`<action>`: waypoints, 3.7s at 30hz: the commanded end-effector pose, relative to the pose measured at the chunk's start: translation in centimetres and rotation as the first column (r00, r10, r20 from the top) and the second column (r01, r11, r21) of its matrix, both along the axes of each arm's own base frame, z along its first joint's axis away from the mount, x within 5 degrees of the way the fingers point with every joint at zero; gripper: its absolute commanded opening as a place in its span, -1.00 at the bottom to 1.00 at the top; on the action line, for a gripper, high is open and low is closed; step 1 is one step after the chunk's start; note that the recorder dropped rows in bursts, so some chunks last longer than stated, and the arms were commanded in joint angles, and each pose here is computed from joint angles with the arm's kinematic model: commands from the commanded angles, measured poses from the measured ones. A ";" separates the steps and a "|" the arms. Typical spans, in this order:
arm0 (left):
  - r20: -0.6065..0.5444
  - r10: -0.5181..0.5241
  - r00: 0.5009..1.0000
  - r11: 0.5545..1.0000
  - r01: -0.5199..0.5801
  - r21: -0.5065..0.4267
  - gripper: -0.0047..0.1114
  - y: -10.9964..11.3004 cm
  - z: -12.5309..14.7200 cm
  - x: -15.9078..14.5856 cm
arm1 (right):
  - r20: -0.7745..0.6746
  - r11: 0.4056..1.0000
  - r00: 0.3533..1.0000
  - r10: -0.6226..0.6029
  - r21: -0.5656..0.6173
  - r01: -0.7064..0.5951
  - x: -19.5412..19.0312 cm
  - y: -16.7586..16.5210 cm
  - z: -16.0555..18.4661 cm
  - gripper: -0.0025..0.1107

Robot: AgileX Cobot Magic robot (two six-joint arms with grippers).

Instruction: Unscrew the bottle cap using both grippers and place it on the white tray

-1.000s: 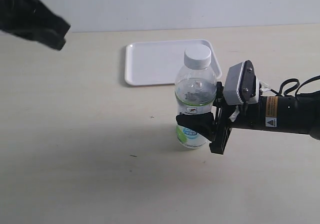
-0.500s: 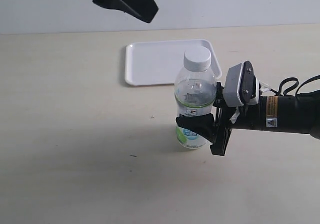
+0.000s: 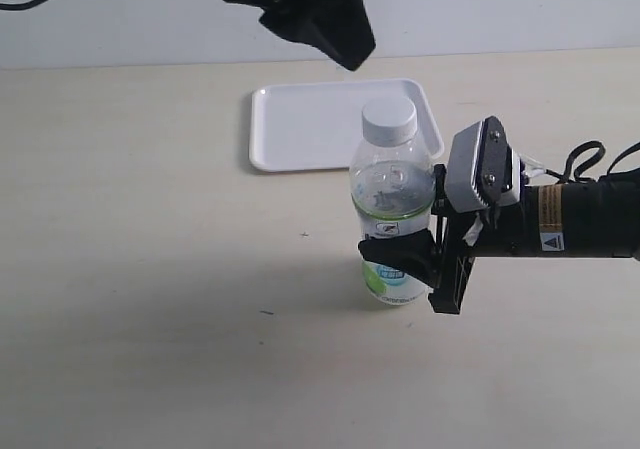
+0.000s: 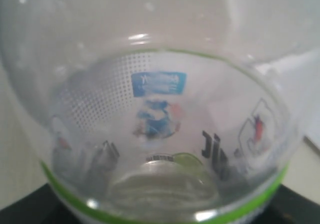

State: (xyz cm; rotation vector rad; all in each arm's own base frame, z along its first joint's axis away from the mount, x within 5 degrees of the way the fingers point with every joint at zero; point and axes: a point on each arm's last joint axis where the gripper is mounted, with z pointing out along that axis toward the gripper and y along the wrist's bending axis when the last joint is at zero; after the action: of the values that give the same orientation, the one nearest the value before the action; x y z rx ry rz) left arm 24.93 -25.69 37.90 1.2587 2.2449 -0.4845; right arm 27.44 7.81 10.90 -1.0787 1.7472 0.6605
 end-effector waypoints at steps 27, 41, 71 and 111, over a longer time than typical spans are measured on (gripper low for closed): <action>-0.037 -0.037 0.999 0.984 0.043 0.176 0.43 -7.3 -3.5 0.9 | 0.005 0.989 0.993 0.116 -0.088 -0.116 -0.9 0.1 -0.5 -0.96; -0.068 -0.038 0.997 0.977 0.051 0.205 0.42 -6.7 -4.5 0.4 | 0.005 0.989 0.993 0.118 -0.088 -0.117 -0.9 0.1 -0.5 -0.96; -0.107 -0.078 0.991 0.973 0.100 0.209 0.32 -6.5 -5.3 -0.3 | 0.004 0.985 0.990 0.143 -0.097 -0.142 -1.0 0.1 -0.5 -0.96; -0.106 -0.109 0.988 0.967 0.130 0.220 0.24 -6.7 -5.7 -0.1 | -0.021 0.987 0.992 0.128 -0.097 -0.130 -1.0 0.1 -0.7 -0.96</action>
State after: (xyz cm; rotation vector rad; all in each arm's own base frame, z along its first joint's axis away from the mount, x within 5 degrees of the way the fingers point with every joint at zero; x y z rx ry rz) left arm 25.10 -32.44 31.77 1.5323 2.3713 -0.3363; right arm 26.65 8.10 10.96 -1.2014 1.6987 0.6978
